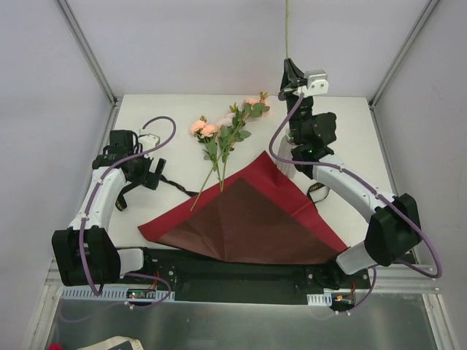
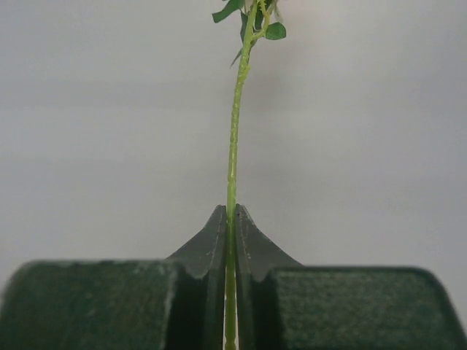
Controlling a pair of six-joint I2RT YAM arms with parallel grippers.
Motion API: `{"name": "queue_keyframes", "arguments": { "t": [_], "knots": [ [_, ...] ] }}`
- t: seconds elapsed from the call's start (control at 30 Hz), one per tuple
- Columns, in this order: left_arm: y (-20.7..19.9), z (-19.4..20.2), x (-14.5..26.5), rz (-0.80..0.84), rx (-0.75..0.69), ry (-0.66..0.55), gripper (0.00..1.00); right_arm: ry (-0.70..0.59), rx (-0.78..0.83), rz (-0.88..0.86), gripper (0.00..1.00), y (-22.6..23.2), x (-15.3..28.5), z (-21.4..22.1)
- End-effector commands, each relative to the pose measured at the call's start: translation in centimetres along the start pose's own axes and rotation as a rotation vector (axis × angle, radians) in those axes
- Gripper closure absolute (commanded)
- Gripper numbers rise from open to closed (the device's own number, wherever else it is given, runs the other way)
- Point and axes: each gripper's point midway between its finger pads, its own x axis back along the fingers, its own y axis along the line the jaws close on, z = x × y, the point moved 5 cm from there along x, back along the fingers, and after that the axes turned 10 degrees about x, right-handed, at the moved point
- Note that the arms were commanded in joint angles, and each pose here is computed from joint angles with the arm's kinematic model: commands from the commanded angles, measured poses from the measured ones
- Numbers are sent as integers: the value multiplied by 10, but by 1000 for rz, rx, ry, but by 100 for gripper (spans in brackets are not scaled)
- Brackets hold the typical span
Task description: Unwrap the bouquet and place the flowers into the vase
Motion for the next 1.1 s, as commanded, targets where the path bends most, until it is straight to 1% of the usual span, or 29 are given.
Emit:
{"name": "queue_keyframes", "arguments": {
  "t": [0.0,0.03,0.1,0.13,0.17,0.2,0.23,0.27,0.3,0.33,0.4,0.43,0.5,0.53,0.6,0.63,0.77,0.8,0.87,1.0,1.03,1.07],
  "knots": [
    [0,-15,14,-9,-22,-68,1,-212,-137,20,100,-25,0,-56],
    [-4,-19,16,24,-19,-86,1,-205,-149,-55,100,-16,3,-54],
    [-11,-30,25,75,8,-116,1,-193,-275,-165,100,-1,13,-59],
    [-14,-36,30,100,21,-132,1,-167,-324,-261,100,15,20,-58],
    [-22,-51,40,157,23,-176,1,-137,-357,-286,100,21,30,-57],
    [-26,-56,45,183,40,-188,1,-114,-378,-343,100,33,40,-56],
    [-29,-60,49,205,45,-200,1,-58,-390,-398,100,53,54,-51],
    [-29,-69,56,212,43,-228,1,-31,-396,-413,100,58,66,-53],
    [-31,-72,60,219,51,-237,1,26,-392,-449,100,69,82,-39],
    [-31,-73,62,217,52,-244,1,117,-397,-449,100,81,98,-27],
    [-29,-72,63,204,47,-248,1,191,-402,-452,100,84,120,-20],
    [-29,-69,64,197,41,-250,1,320,-382,-434,100,91,143,4],
    [-29,-58,61,185,30,-234,1,418,-370,-438,100,91,166,17],
    [-27,-54,59,172,24,-226,1,526,-344,-455,99,97,187,34],
    [-26,-44,54,158,11,-204,1,619,-315,-459,100,98,208,46],
    [-24,-41,52,144,8,-196,1,694,-297,-469,100,100,227,58],
    [-22,-33,49,124,-7,-182,1,822,-241,-470,100,101,261,81],
    [-22,-33,49,124,-9,-182,1,856,-250,-466,100,103,268,88],
    [-22,-34,50,123,-11,-189,1,936,-236,-487,100,108,287,105],
    [-21,-35,53,111,-21,-198,1,1040,-214,-568,100,123,308,124],
    [-21,-34,52,110,-19,-195,1,1071,-196,-594,95,125,312,127],
    [-20,-34,52,107,-22,-194,1,1111,-167,-634,86,131,318,134]
  ]
}}
